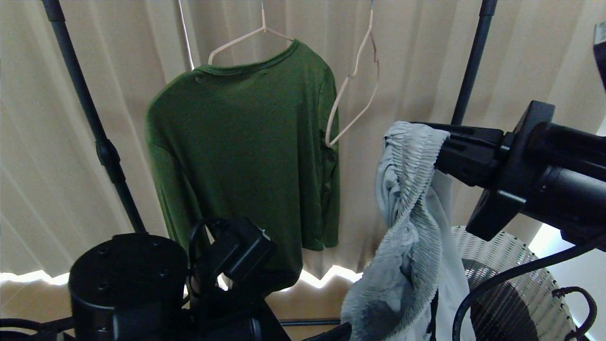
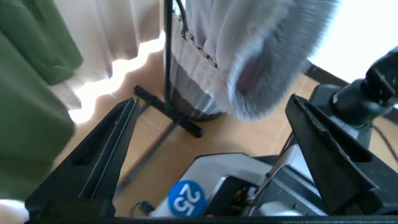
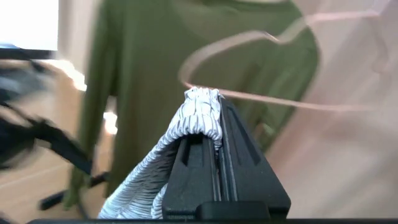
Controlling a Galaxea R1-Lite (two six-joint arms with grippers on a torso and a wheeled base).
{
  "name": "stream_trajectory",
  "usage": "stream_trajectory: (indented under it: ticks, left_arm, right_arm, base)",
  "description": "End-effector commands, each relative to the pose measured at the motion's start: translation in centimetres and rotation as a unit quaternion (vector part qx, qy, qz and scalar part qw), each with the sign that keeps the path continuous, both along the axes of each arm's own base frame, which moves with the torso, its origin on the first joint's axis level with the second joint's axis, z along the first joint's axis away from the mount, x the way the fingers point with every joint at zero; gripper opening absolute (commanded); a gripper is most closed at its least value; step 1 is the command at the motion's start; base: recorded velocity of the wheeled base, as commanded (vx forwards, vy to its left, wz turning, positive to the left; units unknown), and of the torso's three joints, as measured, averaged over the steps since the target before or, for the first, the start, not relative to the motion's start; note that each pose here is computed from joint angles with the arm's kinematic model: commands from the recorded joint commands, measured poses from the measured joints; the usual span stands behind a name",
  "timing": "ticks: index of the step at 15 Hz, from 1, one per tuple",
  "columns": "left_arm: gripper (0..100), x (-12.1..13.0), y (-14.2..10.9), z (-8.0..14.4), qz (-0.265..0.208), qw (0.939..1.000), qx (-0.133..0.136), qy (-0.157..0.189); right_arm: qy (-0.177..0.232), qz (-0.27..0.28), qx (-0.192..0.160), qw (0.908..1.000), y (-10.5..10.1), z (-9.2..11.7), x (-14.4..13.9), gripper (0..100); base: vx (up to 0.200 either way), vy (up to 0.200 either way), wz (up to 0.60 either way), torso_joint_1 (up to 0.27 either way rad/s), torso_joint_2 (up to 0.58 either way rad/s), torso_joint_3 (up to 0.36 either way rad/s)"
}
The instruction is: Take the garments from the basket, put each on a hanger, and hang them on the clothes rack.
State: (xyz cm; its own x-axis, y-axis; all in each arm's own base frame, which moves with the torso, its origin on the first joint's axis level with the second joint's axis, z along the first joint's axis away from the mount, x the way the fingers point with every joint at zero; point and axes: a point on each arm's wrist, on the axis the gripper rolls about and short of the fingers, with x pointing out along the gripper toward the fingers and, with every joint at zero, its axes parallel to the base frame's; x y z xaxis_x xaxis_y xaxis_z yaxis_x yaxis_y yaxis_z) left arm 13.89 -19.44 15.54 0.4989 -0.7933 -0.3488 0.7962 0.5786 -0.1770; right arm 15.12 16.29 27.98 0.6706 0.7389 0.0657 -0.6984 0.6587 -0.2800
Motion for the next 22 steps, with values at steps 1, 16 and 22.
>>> stream_trajectory:
  ticks: [1, 16, 22]
  left_arm:
    - [100, 0.8, -1.5, -1.2, 0.002, 0.9997, 0.005, 0.023]
    - [0, -1.6, -1.2, -3.5, 0.118, 0.9915, 0.053, -0.014]
    - [0, 0.1, 6.0, 7.9, 0.235, 0.9568, -0.017, -0.170]
  right_arm:
    - [-0.011, 0.020, 0.013, 0.9996, 0.2, 0.4, -0.3, 0]
    - [-0.025, 0.023, 0.023, 0.9992, -1.1, 0.4, -1.1, 0]
    - [-0.027, -0.080, 0.019, 0.9962, -4.6, 0.3, 1.1, 0]
  base:
    - [0.000, 0.000, 0.00, 0.000, 0.00, 0.000]
    - [0.000, 0.000, 0.00, 0.000, 0.00, 0.000]
    - [0.000, 0.000, 0.00, 0.000, 0.00, 0.000]
